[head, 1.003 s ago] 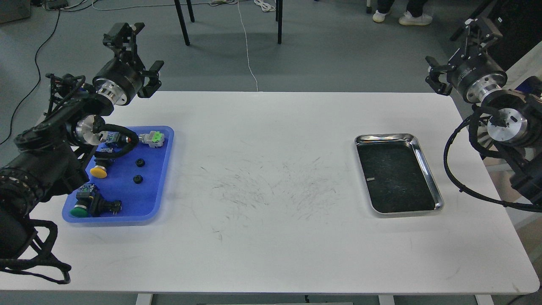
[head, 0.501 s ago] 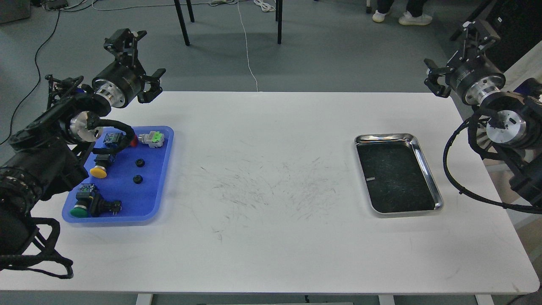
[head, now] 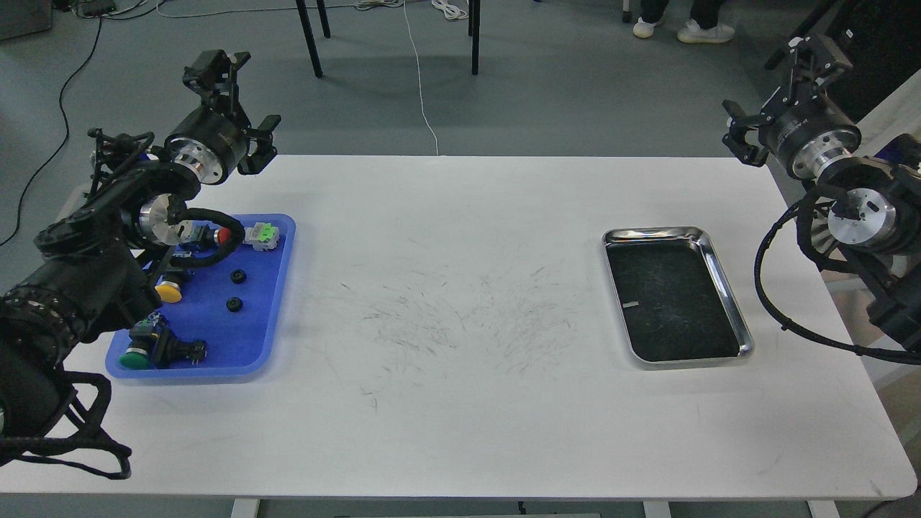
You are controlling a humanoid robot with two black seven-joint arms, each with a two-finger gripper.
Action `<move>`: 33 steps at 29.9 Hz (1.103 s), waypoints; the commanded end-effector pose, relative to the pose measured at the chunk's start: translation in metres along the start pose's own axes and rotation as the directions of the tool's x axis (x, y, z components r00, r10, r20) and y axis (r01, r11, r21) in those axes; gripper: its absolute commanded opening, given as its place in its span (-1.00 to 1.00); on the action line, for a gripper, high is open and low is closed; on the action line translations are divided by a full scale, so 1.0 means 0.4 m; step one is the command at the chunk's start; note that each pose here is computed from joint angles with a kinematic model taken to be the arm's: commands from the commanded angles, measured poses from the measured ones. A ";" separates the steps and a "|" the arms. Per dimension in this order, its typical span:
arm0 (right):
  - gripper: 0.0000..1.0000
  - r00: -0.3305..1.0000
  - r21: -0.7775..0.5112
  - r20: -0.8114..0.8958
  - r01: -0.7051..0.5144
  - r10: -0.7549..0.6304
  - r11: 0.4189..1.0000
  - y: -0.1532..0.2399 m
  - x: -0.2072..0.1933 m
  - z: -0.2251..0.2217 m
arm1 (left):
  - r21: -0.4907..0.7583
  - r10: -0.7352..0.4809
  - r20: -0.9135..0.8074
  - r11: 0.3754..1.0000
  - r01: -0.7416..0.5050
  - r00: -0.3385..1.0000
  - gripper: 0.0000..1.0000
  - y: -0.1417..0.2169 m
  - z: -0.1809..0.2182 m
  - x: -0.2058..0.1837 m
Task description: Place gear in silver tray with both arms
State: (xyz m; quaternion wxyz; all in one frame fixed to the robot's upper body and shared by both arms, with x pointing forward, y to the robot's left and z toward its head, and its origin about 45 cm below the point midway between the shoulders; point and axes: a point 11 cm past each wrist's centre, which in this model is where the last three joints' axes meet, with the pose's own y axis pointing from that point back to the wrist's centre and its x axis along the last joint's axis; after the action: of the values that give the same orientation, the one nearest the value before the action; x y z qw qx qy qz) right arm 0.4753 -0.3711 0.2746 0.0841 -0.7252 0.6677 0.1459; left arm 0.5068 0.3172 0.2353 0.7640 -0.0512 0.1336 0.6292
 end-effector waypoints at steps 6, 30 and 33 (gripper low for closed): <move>0.97 1.000 0.002 0.010 -0.012 0.012 1.000 0.002 0.004 0.003 | 0.007 0.055 0.044 0.998 -0.056 0.997 0.98 0.012 0.010 0.042; 0.97 0.999 0.019 0.028 -0.022 0.022 1.000 0.009 0.011 0.005 | 0.006 0.171 0.092 0.985 -0.172 0.981 0.98 0.015 0.010 0.071; 0.97 0.999 0.019 0.025 -0.026 0.025 0.999 0.010 0.015 0.003 | 0.010 0.151 0.092 0.988 -0.152 0.984 0.98 0.015 0.010 0.066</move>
State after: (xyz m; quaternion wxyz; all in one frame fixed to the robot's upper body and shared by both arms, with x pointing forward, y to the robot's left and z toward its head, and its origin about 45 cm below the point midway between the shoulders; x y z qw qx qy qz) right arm 0.4718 -0.3755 0.2713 0.0987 -0.7143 0.6763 0.1506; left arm 0.5062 0.3468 0.2322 0.7138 -0.0060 0.1073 0.6921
